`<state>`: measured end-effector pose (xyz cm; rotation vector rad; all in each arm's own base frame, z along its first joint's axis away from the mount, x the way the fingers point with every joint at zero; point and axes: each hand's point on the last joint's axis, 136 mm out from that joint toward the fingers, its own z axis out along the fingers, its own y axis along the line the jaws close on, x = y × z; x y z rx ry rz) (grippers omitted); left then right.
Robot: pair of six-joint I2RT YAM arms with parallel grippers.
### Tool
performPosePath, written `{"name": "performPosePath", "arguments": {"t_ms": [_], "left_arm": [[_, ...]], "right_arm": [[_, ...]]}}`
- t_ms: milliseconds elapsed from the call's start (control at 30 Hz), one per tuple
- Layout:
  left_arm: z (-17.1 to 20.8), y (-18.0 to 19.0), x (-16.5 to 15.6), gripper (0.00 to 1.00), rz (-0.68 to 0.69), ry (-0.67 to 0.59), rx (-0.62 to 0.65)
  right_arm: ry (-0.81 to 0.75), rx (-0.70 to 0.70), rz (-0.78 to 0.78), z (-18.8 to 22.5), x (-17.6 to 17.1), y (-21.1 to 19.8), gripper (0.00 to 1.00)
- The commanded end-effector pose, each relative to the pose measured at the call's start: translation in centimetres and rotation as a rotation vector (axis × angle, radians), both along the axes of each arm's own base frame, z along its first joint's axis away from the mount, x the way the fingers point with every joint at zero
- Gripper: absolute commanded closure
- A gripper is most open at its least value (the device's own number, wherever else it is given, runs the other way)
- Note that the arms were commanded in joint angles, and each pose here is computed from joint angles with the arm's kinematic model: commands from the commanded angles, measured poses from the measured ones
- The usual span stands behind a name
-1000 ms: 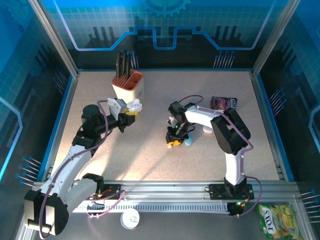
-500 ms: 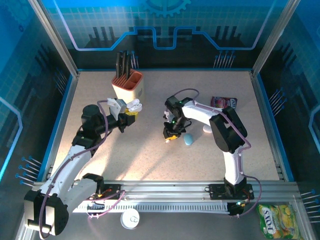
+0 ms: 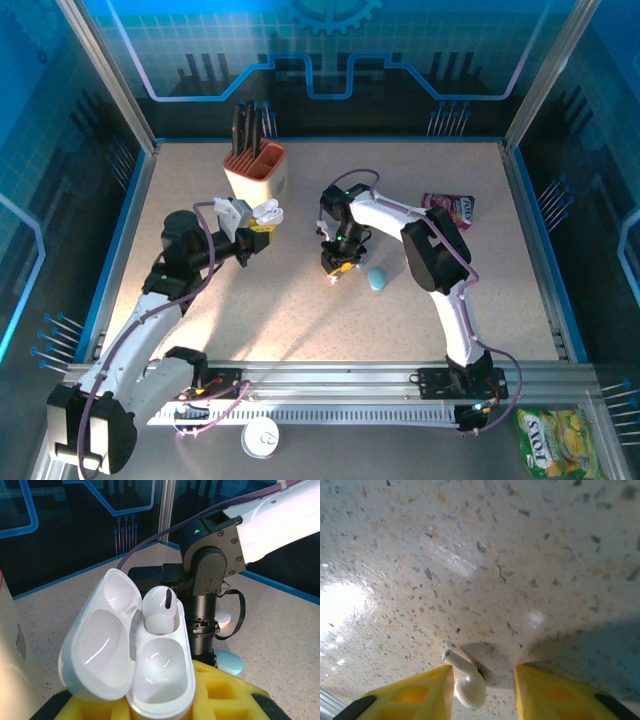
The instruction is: Insert wireless bluetooth earbuds into charging case
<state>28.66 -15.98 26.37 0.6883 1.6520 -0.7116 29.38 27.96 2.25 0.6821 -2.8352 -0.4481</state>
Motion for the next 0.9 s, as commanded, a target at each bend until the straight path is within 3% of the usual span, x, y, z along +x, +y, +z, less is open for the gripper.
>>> {"name": "performPosePath", "arguments": {"t_ms": [0, 233, 867], "left_arm": [[0.6, 0.1, -0.2, 0.84, -0.010, -0.031, 0.011], [0.8, -0.1, 0.1, 0.84, -0.020, -0.033, -0.004], [1.0, -0.1, 0.0, 0.84, -0.020, -0.041, -0.003]], "right_arm": [[-0.035, -0.002, -0.015, 2.2, -1.1, -0.1, 0.57], [-0.126, -0.143, 0.001, 1.2, -1.8, -0.7, 0.41], [-0.259, -0.387, 0.092, 0.9, -0.7, -2.4, 0.45]]}}
